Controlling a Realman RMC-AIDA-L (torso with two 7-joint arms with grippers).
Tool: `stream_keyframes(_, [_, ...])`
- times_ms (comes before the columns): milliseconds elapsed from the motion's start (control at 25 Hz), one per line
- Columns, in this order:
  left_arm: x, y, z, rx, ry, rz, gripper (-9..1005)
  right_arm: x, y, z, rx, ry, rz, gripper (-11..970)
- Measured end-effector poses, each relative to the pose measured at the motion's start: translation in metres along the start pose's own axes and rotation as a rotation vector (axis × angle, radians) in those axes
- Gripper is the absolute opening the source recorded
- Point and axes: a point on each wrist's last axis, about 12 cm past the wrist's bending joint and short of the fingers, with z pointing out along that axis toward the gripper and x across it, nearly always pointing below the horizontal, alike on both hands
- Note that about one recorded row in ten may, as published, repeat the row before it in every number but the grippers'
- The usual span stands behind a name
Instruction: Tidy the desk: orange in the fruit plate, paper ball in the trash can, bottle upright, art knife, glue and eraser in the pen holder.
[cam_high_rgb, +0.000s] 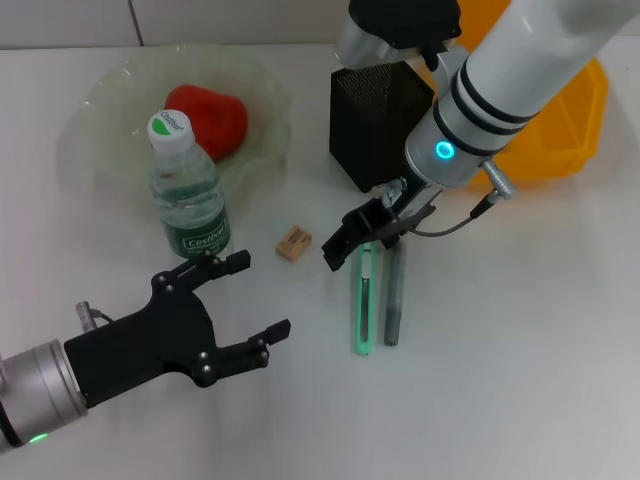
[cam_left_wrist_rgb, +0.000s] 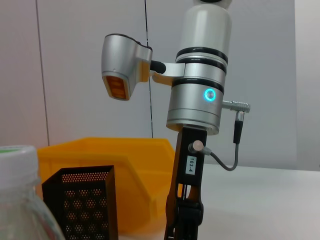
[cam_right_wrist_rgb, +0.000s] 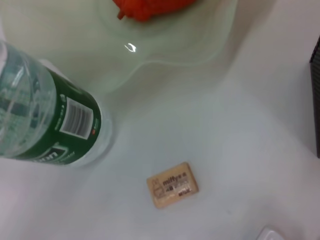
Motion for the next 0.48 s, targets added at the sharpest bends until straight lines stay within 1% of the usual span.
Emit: stream_keyframes(480, [-0.0009, 0.0028, 0.0032, 0.001, 0.004, 0.007, 854, 0.0019, 0.0009, 0.0035, 0.034, 0.021, -0.033, 734])
